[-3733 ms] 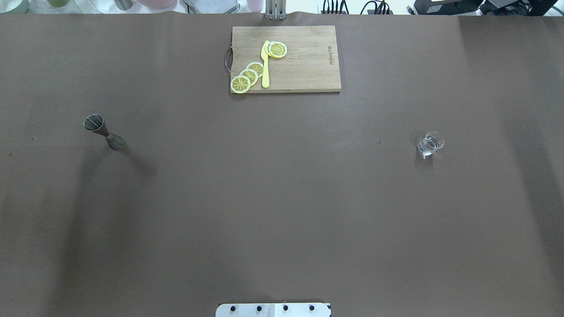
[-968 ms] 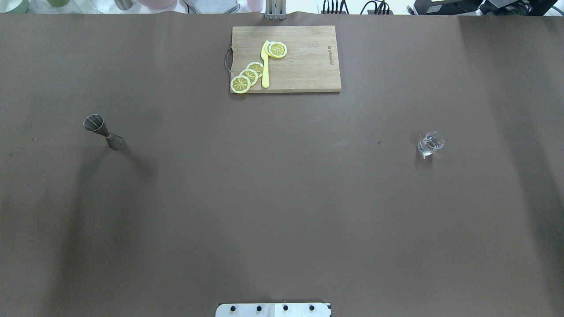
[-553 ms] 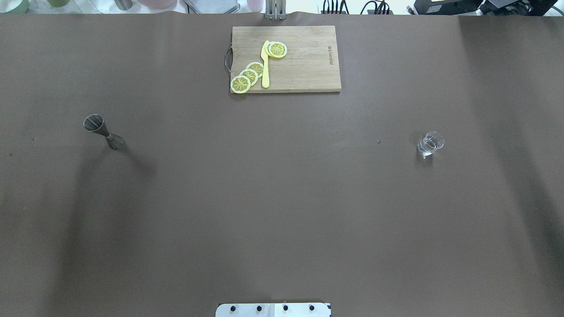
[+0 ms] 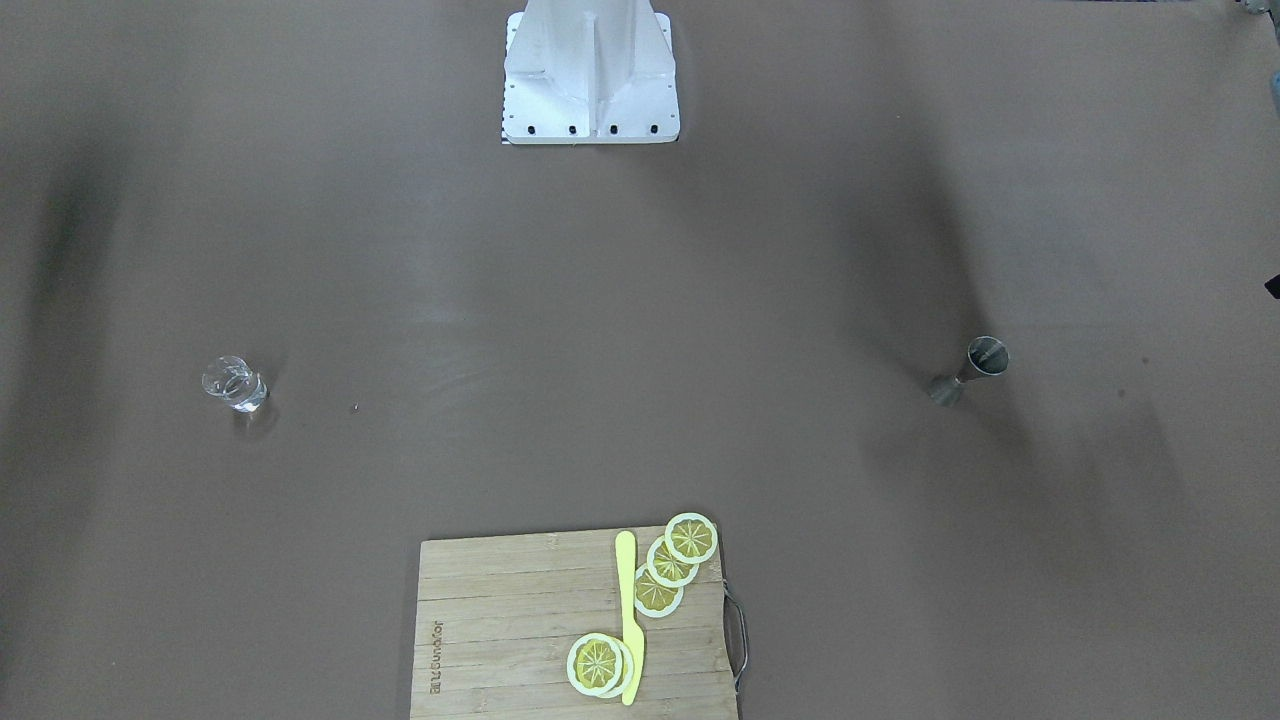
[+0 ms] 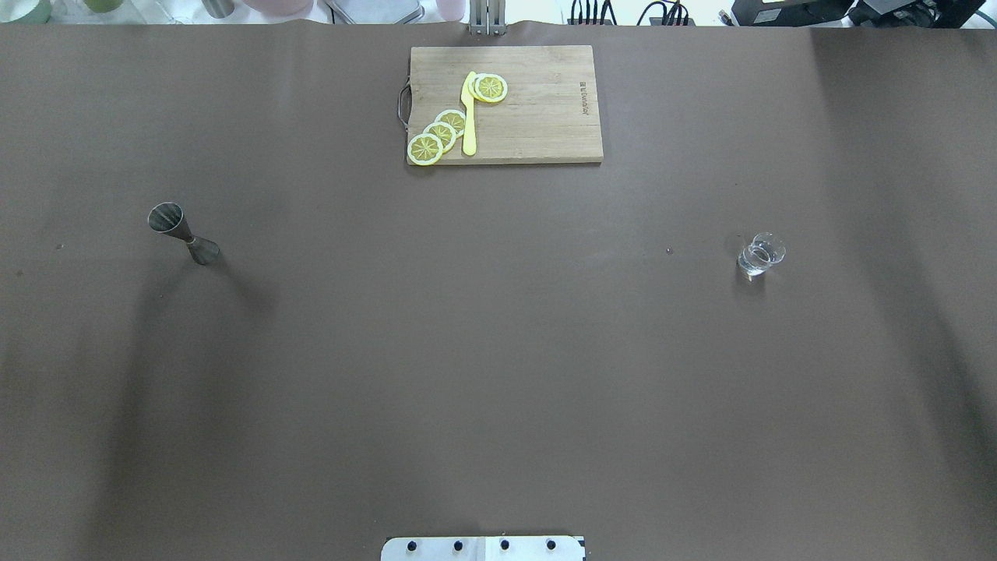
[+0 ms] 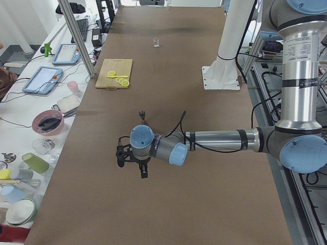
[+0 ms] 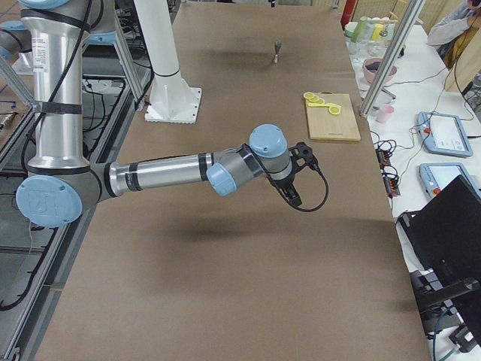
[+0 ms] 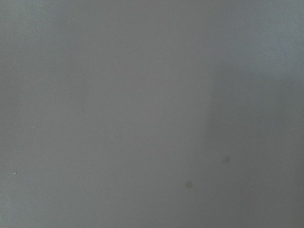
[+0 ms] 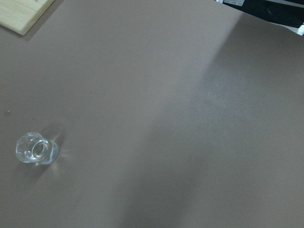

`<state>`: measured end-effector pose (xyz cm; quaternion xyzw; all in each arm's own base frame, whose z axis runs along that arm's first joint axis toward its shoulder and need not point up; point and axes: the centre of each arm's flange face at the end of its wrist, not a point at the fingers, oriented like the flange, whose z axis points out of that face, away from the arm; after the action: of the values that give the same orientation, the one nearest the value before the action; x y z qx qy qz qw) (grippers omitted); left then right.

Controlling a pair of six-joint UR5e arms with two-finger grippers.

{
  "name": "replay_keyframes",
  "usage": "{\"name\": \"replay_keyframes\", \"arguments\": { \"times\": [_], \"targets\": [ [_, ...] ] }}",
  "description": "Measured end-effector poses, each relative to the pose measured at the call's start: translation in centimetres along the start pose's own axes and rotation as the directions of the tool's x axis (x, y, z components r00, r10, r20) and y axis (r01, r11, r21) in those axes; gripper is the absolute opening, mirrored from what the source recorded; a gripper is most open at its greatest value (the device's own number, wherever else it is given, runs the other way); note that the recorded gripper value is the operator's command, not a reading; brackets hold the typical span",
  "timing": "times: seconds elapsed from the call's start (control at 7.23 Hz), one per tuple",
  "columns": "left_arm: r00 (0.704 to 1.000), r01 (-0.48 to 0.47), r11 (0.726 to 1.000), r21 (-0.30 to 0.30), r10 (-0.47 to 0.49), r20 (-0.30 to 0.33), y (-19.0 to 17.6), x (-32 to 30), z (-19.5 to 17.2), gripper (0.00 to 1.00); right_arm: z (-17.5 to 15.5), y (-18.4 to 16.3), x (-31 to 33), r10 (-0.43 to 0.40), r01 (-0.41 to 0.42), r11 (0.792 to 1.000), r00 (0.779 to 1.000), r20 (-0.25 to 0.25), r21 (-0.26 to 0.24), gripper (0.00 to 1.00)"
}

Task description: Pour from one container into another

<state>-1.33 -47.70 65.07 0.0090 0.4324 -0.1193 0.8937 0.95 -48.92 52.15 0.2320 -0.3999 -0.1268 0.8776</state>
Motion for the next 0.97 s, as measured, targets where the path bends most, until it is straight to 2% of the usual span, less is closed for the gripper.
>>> {"name": "replay_keyframes", "arguments": {
  "times": [0.28, 0.41, 0.55, 0.97],
  "targets": [
    [1.0, 0.001, 1.0, 0.001, -0.001, 0.0, 0.0, 0.1, -0.2, 0.98, 0.8, 0.8, -0.5, 0.126, -0.126, 0.992, 0.992, -0.007, 0.006, 1.0],
    [1.0, 0.001, 1.0, 0.002, -0.001, 0.001, 0.0, 0.3, -0.2, 0.98, 1.6, 1.8, -1.0, 0.141, -0.141, 0.99, 0.99, 0.0, 0.02, 1.0],
    [1.0, -0.001, 1.0, 0.004, 0.001, 0.001, 0.0, 0.5, -0.4, 0.98, 2.3, 3.0, -1.9, 0.123, -0.124, 0.992, 0.992, 0.018, 0.038, 1.0],
    [1.0, 0.012, 1.0, -0.004, -0.012, 0.009, 0.0, 1.5, -1.2, 0.98, 4.8, 6.3, -6.1, -0.045, 0.036, 0.996, 0.994, 0.104, 0.087, 1.0]
  ]
}}
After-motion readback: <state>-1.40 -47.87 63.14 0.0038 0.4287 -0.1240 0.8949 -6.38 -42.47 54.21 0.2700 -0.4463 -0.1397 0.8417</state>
